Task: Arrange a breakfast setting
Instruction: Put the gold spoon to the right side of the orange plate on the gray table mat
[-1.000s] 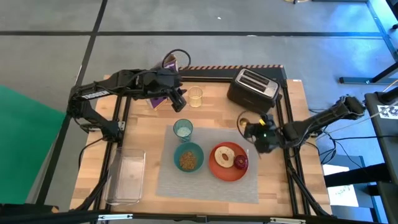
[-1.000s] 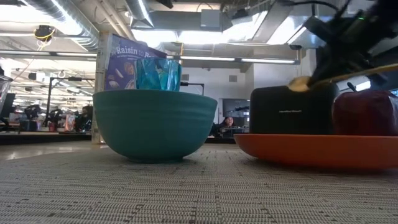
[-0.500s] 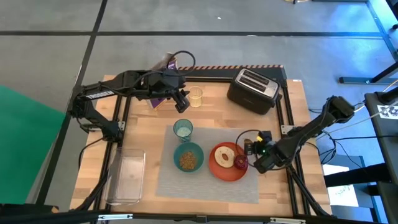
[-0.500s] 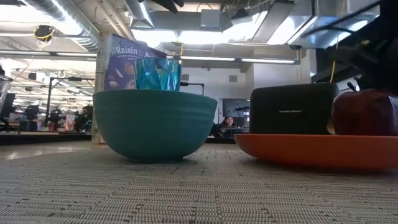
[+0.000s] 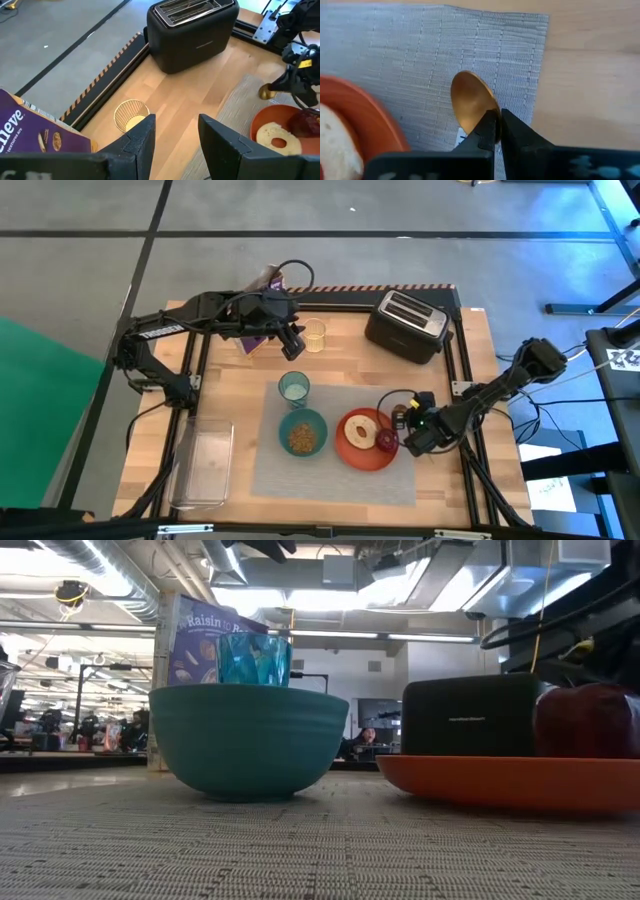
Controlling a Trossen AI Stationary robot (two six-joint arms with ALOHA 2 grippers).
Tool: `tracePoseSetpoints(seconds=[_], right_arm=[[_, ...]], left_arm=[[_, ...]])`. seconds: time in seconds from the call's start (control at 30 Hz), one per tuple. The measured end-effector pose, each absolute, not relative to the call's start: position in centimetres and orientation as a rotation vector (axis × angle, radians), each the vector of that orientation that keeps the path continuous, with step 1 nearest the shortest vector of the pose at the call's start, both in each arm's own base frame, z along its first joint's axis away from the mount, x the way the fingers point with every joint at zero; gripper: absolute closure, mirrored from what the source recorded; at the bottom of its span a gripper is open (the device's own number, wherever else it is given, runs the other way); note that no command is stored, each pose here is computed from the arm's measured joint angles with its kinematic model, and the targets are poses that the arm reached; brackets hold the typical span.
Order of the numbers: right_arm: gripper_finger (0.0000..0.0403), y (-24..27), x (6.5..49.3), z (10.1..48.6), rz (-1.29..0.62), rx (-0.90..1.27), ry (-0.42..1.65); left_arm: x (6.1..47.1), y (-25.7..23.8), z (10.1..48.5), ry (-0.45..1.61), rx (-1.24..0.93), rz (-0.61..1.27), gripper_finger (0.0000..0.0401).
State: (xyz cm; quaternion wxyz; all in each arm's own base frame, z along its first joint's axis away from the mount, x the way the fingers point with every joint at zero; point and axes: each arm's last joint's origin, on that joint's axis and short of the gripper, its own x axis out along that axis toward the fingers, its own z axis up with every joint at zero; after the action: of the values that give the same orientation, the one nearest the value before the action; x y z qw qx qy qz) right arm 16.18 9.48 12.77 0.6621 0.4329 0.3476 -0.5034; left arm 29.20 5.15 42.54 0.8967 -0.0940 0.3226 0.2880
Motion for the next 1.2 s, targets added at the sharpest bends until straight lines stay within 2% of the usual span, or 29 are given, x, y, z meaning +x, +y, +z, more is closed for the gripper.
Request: tracePoseSetpoints(seconds=[0.4, 1.0, 1.2], right_arm=[[0.0403, 6.1, 17.4, 12.2, -1.245, 0.966, 0.647], [0.0403, 8.1, 17.5, 12.2, -1.155, 1.066, 0.637], [0.0403, 8.0, 17.7, 13.4, -1.214, 0.985, 0.649]], left_arm=[[29.1, 5.3, 42.5, 0.683, -0.172, 0.596, 0.0258], [28.7, 5.3, 42.0, 0.749, -0.159, 0.607, 0.0258], [28.7, 5.3, 42.1, 0.748, -0.158, 0.608, 0.0258]])
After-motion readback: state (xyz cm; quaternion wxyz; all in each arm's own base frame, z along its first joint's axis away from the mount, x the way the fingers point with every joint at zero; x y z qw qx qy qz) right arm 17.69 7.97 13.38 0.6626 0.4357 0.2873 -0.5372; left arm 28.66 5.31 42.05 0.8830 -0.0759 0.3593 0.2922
